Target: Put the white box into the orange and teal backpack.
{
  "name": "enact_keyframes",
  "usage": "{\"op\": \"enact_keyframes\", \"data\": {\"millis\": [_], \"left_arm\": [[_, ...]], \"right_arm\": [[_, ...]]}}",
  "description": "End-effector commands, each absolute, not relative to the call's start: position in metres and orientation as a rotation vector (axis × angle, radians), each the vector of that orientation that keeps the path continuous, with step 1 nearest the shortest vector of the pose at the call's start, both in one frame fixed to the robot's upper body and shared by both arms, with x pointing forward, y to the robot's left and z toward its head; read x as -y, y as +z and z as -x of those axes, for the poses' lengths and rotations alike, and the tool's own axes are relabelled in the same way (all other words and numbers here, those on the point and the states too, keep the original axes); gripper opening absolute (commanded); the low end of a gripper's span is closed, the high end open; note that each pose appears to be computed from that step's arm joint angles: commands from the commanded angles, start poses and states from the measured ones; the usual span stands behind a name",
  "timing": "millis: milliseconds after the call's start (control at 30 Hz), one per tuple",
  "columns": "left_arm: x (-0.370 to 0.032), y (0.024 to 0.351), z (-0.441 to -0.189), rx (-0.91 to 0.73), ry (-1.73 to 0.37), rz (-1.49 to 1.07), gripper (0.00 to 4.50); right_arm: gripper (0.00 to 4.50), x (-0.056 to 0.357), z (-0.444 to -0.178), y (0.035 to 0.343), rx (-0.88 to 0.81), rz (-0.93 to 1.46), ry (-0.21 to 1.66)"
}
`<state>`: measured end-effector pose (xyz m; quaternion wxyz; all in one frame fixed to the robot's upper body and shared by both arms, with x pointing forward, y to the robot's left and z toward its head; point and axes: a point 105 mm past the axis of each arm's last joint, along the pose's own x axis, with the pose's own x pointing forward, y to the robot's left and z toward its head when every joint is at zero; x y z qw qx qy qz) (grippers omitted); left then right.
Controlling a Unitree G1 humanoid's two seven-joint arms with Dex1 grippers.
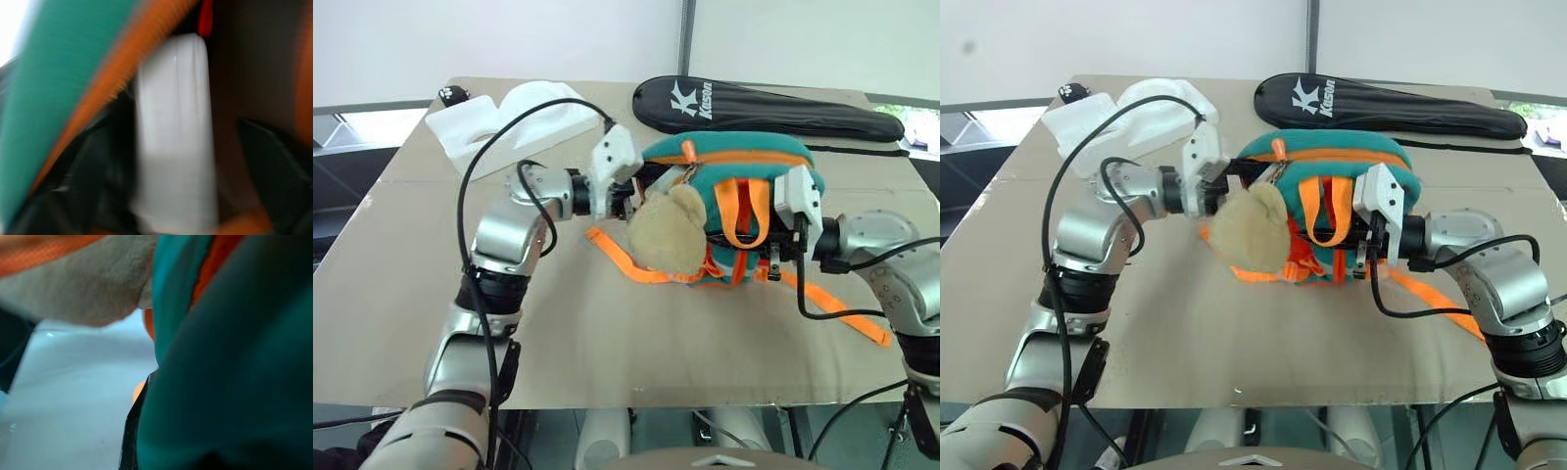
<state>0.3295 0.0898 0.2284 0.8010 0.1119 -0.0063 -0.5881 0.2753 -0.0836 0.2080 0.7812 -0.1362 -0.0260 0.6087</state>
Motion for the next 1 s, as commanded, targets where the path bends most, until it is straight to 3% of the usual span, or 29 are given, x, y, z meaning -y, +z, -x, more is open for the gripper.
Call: {"op": "enact_keyframes", "data": {"millis": [33,167,233,667,767,867,933,1000], "left_arm": [[-0.143,0.272,-0.308,0.01,-1.249,0.019,4.48],[-0.164,0.275,-0.264,-0.2,-1.398,0.261,4.48],[-0.157,0.265,-0.256,-0.257,-1.416,0.3,4.48],[-0.068,0.232,-0.27,-0.316,-1.409,0.48,4.48],[-0.068,0.238,-0.272,-0.296,-1.412,0.491,3.66],[-0.076,0.245,-0.273,-0.284,-1.403,0.476,2.17],[-0.082,0.25,-0.272,-0.274,-1.405,0.463,1.49],[-0.091,0.258,-0.273,-0.255,-1.399,0.444,1.2]], "right_arm": [[0.0,0.086,-0.276,0.214,0.085,0.281,1.291],[0.0,0.084,-0.279,0.219,0.102,0.272,1.299],[0.0,0.082,-0.279,0.221,0.105,0.272,1.31],[0.0,0.08,-0.276,0.227,0.111,0.301,1.322],[0.0,0.084,-0.278,0.226,0.107,0.299,1.291],[0.0,0.087,-0.28,0.228,0.115,0.272,1.256],[0.0,0.089,-0.281,0.231,0.122,0.252,1.228],[0.0,0.092,-0.283,0.234,0.13,0.228,1.2]]}}
